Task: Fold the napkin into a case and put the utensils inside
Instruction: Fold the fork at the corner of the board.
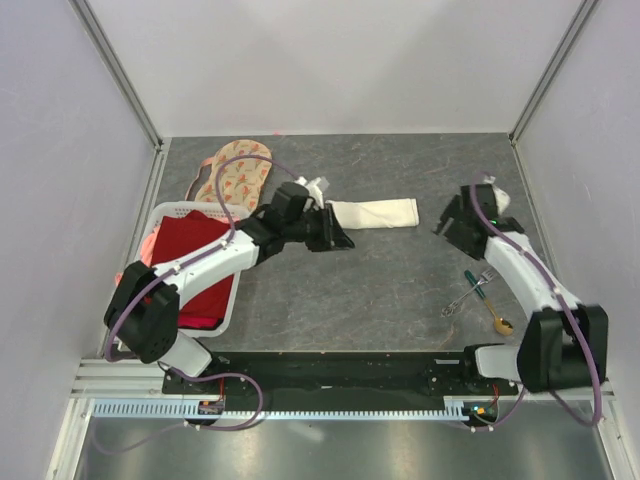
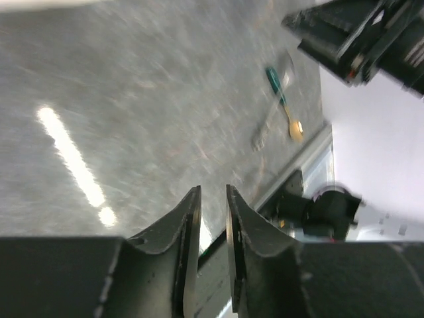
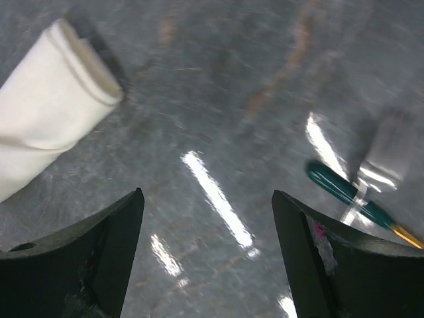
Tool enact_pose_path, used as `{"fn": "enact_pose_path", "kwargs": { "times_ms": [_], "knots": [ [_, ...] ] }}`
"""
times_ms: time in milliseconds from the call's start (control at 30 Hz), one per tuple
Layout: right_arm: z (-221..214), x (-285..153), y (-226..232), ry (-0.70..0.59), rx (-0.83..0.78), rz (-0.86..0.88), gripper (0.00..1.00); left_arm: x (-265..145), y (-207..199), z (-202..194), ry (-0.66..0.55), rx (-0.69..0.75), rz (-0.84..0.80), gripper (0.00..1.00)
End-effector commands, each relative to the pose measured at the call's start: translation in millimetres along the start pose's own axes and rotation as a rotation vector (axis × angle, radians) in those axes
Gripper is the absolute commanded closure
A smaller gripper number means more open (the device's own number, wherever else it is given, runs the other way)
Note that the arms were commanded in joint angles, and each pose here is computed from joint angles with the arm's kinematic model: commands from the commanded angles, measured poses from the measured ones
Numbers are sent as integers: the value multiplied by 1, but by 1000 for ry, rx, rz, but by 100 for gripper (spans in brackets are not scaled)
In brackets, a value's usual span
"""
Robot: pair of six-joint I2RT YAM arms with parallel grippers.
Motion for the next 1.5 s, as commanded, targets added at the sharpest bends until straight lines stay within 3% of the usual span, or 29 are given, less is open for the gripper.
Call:
{"fn": "enact_pose_path", "kwargs": {
  "times_ms": [0,133,400,567,633,867,967,1100,1233,1333,1467],
  "knots": [
    [-28,-30,-56,40,174,-127,14,3,-36,-44,69,57,-128,70],
    [-53,-38,-90,84,243,-236,15,-4,-55,-74,133,101,-197,68],
    [-69,-17,-131,147,289,-391,22,-29,-66,-83,135,148,-256,66],
    [-67,-12,-123,153,325,-309,29,-35,-65,-89,155,155,-264,65],
    [-72,-10,-122,178,312,-301,40,-35,-66,-88,153,154,-264,65],
    [-117,7,-128,260,306,-277,44,-24,-69,-83,166,148,-257,65],
    [-115,14,-126,266,298,-270,46,-14,-73,-80,188,147,-254,65],
    [-107,15,-123,274,280,-259,74,-4,-80,-78,244,158,-246,64],
    [-105,9,-110,319,294,-196,93,-1,-82,-81,326,152,-230,64],
    [-82,-7,-84,325,293,-55,100,-12,-88,-84,370,135,-222,61],
    [-43,-44,-50,214,264,146,100,-29,-97,-82,368,124,-217,44]
  ]
}}
Point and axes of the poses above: each gripper's point midway between its finger pads, its own x axis out along the fingers, its own y axis along the line the jaws close on, z = x × y, the point moved 3 cm from there along -x, back along the fingers, and after that the axes turned 5 degrees about -x, right-handed, at the moved point
